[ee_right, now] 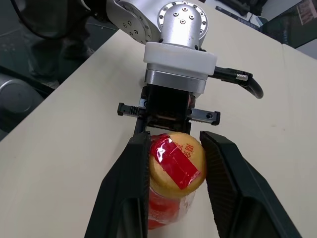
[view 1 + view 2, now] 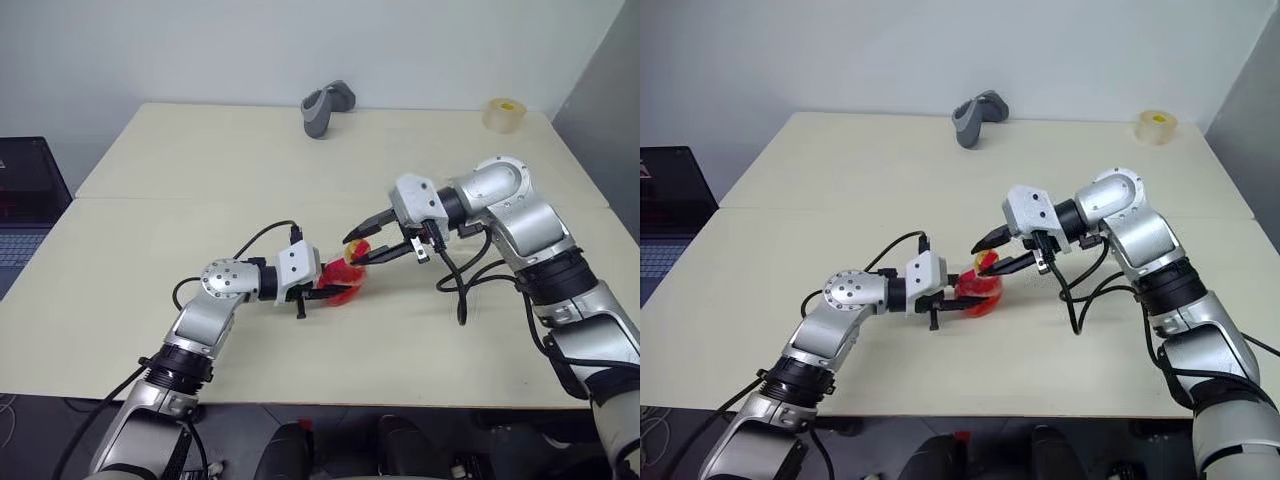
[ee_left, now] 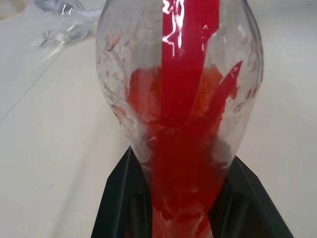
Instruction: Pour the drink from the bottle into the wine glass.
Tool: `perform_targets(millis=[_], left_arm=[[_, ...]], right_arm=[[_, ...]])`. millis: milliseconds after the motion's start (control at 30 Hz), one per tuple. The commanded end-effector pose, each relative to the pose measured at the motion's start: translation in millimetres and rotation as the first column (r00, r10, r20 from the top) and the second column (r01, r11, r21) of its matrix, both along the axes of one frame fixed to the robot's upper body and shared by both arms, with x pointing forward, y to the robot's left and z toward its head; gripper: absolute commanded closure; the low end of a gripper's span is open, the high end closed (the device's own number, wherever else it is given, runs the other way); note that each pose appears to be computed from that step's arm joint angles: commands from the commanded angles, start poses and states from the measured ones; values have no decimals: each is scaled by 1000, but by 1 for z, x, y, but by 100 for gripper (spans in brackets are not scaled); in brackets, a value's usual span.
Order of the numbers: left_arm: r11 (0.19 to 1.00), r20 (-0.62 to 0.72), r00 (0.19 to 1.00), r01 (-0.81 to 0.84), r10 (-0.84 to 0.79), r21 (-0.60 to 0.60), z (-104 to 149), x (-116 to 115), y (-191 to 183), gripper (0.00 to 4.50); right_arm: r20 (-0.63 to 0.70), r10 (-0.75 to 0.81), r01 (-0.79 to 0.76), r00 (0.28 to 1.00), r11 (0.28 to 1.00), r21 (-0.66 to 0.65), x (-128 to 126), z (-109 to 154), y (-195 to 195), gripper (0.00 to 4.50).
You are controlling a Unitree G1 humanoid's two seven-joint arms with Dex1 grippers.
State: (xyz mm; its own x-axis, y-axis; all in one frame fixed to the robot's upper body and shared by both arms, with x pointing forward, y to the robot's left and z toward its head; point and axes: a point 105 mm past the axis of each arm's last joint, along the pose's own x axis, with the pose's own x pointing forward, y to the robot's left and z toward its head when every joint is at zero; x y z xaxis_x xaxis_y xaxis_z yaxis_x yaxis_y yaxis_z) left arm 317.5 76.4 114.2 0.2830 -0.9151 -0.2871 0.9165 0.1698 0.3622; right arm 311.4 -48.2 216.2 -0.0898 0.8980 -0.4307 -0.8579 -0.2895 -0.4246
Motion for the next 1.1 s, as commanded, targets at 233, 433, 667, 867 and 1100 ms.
perform_targets(millis=[233, 433, 667, 867, 1100], left_arm=[[995, 47, 997, -49, 54, -90, 14, 6, -8, 360], [982, 55, 991, -112, 122, -153, 23, 16, -8, 360], [981, 59, 991, -107, 118, -162, 26, 19, -13, 360], [983, 66, 991, -103, 114, -153, 26, 21, -13, 360], [984, 67, 991, -102, 113, -146, 25, 19, -12, 360]], right_arm=[[-120, -303, 326, 945, 881, 342, -12, 32, -16, 52], [-211, -505, 540, 837, 697, 472, -22, 32, -20, 50], [-339, -585, 666, 737, 539, 517, -25, 21, -5, 50], [-375, -571, 680, 730, 561, 472, -31, 6, 1, 50], [-393, -564, 686, 727, 562, 462, -30, 1, 5, 50]])
